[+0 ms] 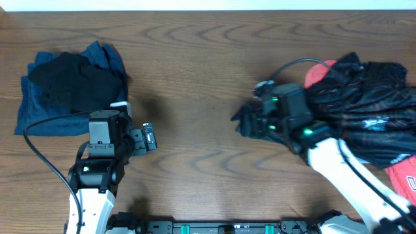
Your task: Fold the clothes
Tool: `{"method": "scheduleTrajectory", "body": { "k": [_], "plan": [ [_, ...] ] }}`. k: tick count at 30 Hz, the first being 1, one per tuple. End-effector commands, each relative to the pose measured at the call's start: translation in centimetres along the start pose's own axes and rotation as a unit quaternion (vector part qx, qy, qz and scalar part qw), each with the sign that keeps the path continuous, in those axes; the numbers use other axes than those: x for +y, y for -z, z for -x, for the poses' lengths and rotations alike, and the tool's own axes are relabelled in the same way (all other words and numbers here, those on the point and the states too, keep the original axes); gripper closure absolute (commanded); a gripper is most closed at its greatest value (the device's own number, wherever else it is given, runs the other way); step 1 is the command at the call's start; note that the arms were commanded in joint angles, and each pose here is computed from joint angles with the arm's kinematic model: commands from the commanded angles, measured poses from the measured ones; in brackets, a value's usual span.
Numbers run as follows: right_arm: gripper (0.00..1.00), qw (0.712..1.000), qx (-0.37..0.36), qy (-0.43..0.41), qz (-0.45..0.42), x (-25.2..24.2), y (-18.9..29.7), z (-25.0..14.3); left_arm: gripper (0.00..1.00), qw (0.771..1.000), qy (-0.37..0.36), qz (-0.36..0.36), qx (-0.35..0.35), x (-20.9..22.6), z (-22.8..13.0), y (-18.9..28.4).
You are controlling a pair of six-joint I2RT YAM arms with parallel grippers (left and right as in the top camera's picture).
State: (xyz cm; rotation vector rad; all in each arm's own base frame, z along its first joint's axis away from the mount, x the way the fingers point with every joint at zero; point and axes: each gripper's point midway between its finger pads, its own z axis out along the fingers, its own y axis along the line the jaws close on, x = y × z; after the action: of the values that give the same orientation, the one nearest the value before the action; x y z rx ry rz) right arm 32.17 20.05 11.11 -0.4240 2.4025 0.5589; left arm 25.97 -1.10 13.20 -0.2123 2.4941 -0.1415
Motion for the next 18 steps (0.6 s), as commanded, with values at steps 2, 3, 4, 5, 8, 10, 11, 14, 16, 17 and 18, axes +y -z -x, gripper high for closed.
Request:
{"method": "scheduleTrajectory", "body": {
  "k": [2,3,4,5,8,10,11,14,16,17,18],
  "plan": [
    [0.99,0.999,-0.028,0.036,0.016,2.1,-2.8,1.1,0.02,1.0,0.002,-0.002,-0.013,-0.2,0.9,0.5],
    [0.99,0.998,-0.044,0.04,0.024,2.5,-3.4,1.8,0.02,1.0,0.002,-0.002,-0.013,-0.2,0.9,0.5],
    [0.99,0.997,-0.057,0.038,0.03,2.9,-3.8,2.3,0.02,1.0,0.002,-0.002,-0.013,-0.2,0.9,0.5],
    [0.99,0.996,-0.07,0.038,0.035,3.2,-4.1,2.9,0.02,1.0,0.002,-0.002,-0.013,-0.2,0.9,0.5],
    [0.62,0.995,-0.093,0.039,0.027,2.9,-4.1,4.0,0.02,1.0,0.002,-0.002,-0.013,-0.2,0.9,0.5],
    [0.53,0.994,-0.106,0.032,-0.008,1.1,-3.5,4.7,0.02,1.0,0.002,-0.002,-0.013,-0.2,0.9,0.5],
    [0.41,0.993,-0.111,0.028,-0.029,0.0,-3.0,5.1,0.02,1.0,0.002,-0.002,-0.013,-0.2,1.0,0.5],
    [0.01,0.987,-0.128,-0.002,-0.095,-4.0,-0.2,6.2,0.02,1.0,0.002,-0.004,-0.019,-0.3,1.2,0.5],
    [0.01,0.98,-0.138,-0.026,-0.138,-7.0,2.3,6.6,0.02,1.0,0.001,-0.02,-0.023,-0.8,1.5,0.5],
    [0.01,0.976,-0.143,-0.04,-0.161,-8.6,3.8,6.7,0.02,0.999,0.001,-0.036,-0.026,-1.4,1.7,0.6],
    [0.01,0.97,-0.146,-0.058,-0.185,-10.3,5.3,6.6,0.02,0.998,-0.001,-0.056,-0.031,-2.1,2.0,0.6]
  ]
}}
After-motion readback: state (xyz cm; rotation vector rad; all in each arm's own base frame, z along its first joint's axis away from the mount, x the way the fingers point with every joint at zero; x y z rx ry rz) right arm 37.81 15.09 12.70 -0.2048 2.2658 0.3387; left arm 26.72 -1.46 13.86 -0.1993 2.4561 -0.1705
